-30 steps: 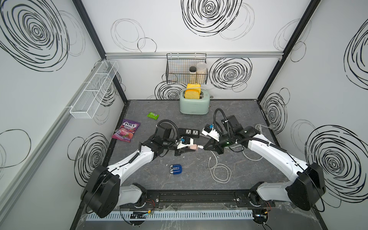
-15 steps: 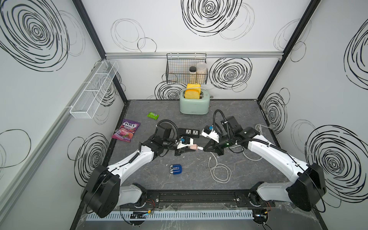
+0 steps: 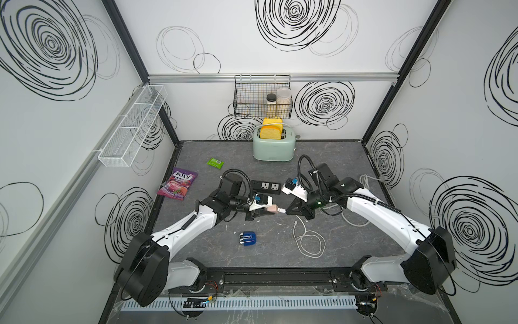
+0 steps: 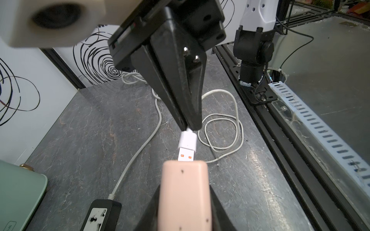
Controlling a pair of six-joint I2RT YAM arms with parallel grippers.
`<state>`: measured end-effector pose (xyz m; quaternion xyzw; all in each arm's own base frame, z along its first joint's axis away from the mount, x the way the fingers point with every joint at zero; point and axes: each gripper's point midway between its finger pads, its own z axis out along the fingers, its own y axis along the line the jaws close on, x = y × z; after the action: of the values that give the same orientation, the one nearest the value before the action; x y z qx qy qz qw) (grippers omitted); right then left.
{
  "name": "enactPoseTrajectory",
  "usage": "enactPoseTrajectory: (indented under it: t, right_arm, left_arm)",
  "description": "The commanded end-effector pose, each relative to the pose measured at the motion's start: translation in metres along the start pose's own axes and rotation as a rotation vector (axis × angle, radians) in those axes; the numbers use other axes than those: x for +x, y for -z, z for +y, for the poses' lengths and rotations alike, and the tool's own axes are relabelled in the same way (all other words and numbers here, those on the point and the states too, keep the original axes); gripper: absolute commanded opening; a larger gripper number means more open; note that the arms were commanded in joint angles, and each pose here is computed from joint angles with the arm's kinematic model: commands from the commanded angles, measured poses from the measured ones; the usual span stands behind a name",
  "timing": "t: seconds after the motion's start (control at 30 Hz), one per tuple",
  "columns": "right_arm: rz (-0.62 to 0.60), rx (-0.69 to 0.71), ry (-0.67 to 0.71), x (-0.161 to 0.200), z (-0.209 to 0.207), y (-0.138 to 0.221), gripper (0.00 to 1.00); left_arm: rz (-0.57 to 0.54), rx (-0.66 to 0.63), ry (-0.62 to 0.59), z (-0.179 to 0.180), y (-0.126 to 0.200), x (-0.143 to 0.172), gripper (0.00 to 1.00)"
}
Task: Charge the electric shaver
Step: Insert the charging cable into the plug.
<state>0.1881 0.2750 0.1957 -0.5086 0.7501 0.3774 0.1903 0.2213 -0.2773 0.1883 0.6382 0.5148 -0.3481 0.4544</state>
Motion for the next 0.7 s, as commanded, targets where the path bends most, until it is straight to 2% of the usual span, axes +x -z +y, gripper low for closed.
enactPoseTrajectory:
  t: [0.0,0.67]
  right_arm:
    - [-0.012,-0.028,0.044,-0.013,0.008,0.004,0.0]
    - [-0.002,-0.071,0.018,-0.019,0.011,0.001,0.0]
  left_arm:
    - [-0.029,0.027,-0.063,-0.001,-0.003,-0.014,0.0]
    - [-0.053,-0.026,-0.09,0.01,0.002,-0.024,0.0]
